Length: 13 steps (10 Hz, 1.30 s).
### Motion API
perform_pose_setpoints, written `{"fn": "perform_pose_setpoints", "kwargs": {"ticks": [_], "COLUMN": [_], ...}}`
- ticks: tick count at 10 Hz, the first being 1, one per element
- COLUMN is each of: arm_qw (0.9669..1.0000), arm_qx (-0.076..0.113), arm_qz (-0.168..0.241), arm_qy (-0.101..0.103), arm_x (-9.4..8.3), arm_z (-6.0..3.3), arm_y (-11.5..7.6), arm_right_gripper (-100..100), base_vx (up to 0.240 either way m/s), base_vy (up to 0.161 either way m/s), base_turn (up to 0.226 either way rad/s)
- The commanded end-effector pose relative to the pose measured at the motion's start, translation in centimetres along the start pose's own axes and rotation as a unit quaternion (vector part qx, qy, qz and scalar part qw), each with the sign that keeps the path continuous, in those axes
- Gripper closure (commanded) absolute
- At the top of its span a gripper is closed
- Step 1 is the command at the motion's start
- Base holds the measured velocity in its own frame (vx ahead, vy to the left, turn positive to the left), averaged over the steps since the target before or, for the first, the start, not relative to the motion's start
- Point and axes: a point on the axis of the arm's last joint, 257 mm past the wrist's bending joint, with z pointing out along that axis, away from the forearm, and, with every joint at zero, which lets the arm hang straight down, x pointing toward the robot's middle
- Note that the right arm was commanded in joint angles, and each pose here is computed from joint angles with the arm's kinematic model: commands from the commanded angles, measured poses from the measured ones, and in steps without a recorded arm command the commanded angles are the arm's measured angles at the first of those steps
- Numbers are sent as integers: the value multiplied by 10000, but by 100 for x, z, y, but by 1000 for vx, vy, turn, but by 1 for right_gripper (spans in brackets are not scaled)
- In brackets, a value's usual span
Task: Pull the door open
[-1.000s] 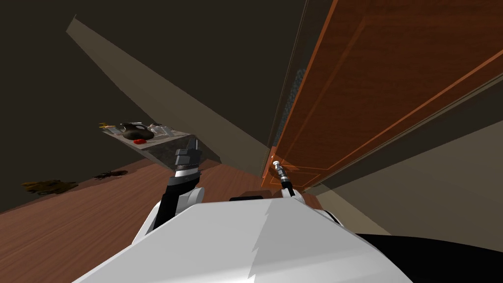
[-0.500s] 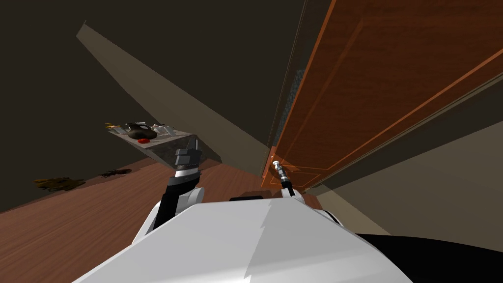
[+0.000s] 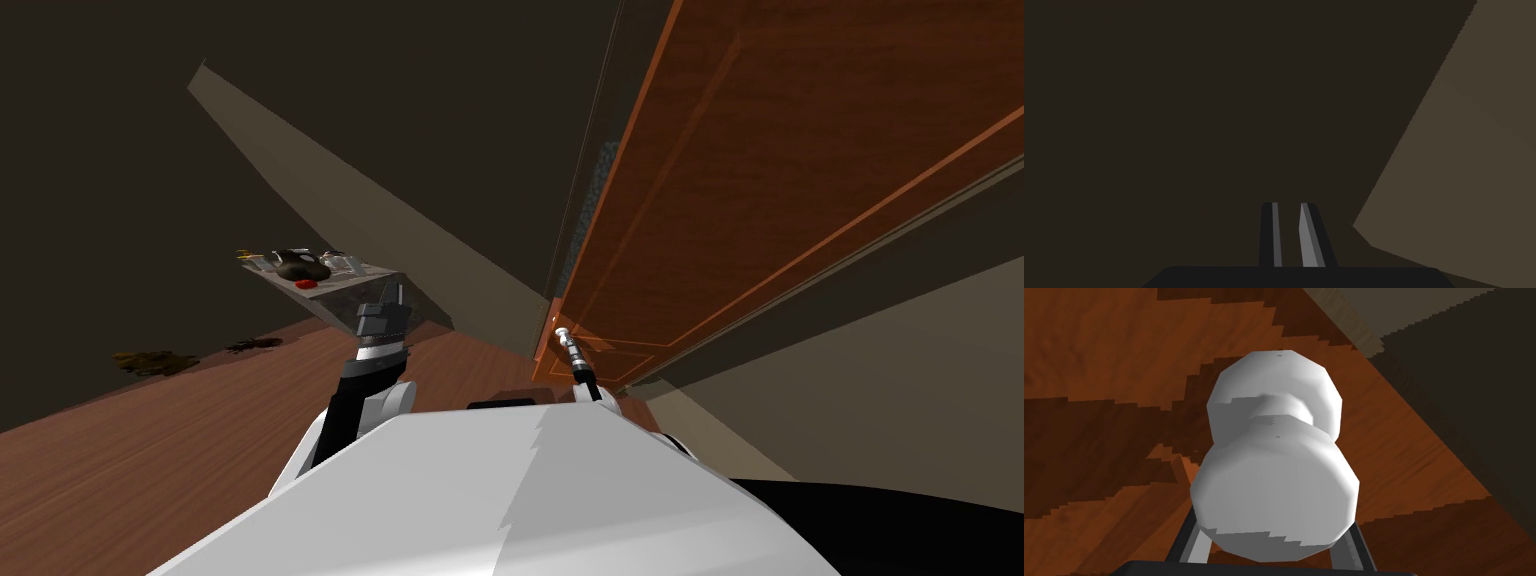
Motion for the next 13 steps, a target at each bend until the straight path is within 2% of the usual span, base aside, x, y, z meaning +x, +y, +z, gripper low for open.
{"fn": "perform_pose_setpoints", "kwargs": {"ticks": [1,3,6,8,9,10,11,13], "arm_qw": [9994,9994,9965,9942,9916,9913,9880,9878], "arm_qx": [10,10,32,43,52,52,61,95], "arm_qz": [335,354,833,1073,1289,1315,1541,1554], "arm_qy": [53,53,8,-15,-40,-40,-65,-55], "arm_x": [109,109,92,84,76,76,67,78], "arm_z": [-6,-6,-5,-5,-4,-4,-4,-20], "arm_y": [22,22,14,10,5,5,1,-24], "arm_right_gripper": [100,100,100,100,100,100,100,100], "base_vx": [-37,-18,-35,-39,-32,-27,-38,-21], "base_vy": [-15,-7,-17,-19,-7,-9,-15,-11], "base_turn": [61,3,48,47,44,39,68,11]}}
